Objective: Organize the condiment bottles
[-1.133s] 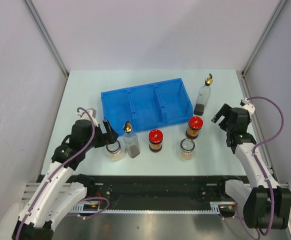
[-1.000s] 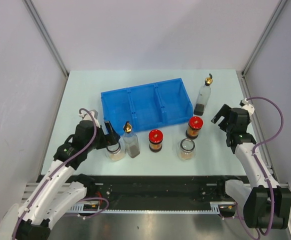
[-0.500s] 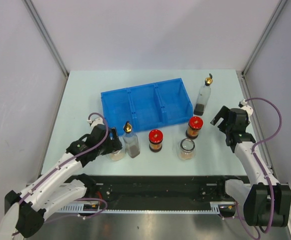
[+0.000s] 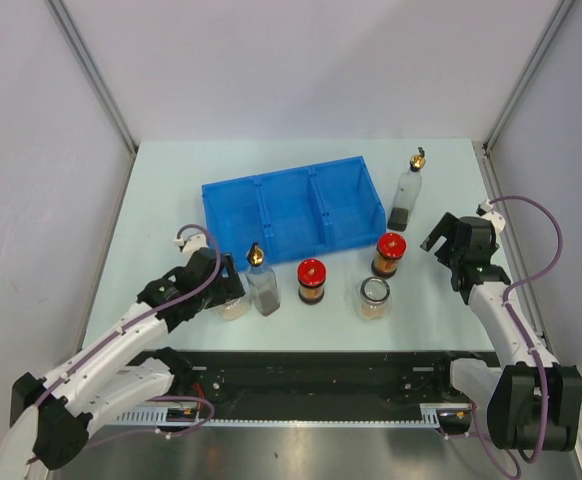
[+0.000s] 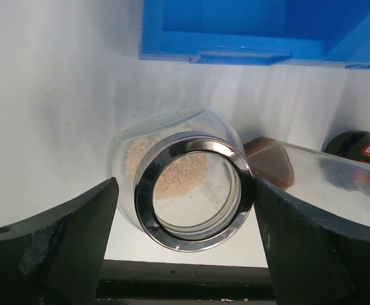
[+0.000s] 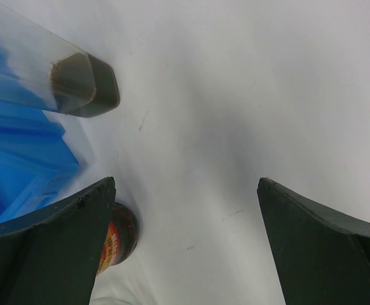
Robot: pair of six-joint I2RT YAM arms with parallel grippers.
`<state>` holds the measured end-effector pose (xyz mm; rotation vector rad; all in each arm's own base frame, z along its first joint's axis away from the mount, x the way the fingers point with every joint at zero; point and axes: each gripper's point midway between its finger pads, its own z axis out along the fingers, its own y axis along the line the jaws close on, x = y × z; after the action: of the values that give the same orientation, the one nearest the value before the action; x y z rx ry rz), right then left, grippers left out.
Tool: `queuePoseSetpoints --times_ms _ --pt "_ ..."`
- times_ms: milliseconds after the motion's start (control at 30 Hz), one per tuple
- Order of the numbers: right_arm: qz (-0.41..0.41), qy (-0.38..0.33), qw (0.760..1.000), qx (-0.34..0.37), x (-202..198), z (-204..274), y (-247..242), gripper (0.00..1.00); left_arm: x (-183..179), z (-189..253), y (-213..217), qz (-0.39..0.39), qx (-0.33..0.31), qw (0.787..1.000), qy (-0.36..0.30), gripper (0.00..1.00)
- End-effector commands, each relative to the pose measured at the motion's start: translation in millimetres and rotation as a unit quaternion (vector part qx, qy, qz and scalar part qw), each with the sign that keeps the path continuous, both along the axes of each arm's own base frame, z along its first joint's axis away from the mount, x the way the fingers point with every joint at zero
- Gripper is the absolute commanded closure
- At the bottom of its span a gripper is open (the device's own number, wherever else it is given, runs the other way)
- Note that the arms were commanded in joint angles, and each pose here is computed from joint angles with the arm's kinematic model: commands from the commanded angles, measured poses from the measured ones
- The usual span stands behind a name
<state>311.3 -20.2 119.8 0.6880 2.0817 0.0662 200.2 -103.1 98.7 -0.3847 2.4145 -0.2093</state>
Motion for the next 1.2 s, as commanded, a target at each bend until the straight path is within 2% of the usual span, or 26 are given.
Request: queuePoseSetpoints --times_ms 0,167,367,467,500,533,567,667,967,1167 --pt "-0.006 -0.013 1.000 0.002 8 13 -1 0.01 3 6 6 -0.003 0.043 0.999 -0.001 0.10" --pt "-0.008 -0.006 1.000 0.005 7 10 0 0.02 5 17 3 -0.010 0.059 0.998 -0.015 0.17" --pt "-0.013 -0.001 1.000 0.003 6 7 -2 0.03 3 13 4 -0.009 0.072 0.997 -0.007 0.36" --pt "-0.015 0.000 1.000 0.002 5 7 -3 0.03 1 14 6 -0.001 0.072 0.997 -0.009 0.51" --pt "-0.015 0.000 1.000 0.002 5 7 -3 0.03 1 15 7 0.002 0.072 0.997 -0.012 0.62" --pt "-0.015 0.001 1.000 0.003 5 7 -3 0.03 1 19 8 0.004 0.071 0.997 -0.014 0.69" --pt "-0.017 0.001 1.000 0.003 5 6 -3 0.03 1 20 8 0.004 0.073 0.997 -0.015 0.81" --pt "-0.017 0.003 1.000 0.006 5 5 -3 0.04 3 29 11 0.005 0.082 0.996 -0.020 1.00" --pt "-0.018 0.000 1.000 0.002 2 9 -5 0.04 15 80 10 -0.010 0.085 0.994 -0.067 1.00" --pt "-0.022 -0.005 1.000 0.002 -1 14 -9 0.04 40 146 11 -0.006 0.107 0.986 -0.129 1.00"
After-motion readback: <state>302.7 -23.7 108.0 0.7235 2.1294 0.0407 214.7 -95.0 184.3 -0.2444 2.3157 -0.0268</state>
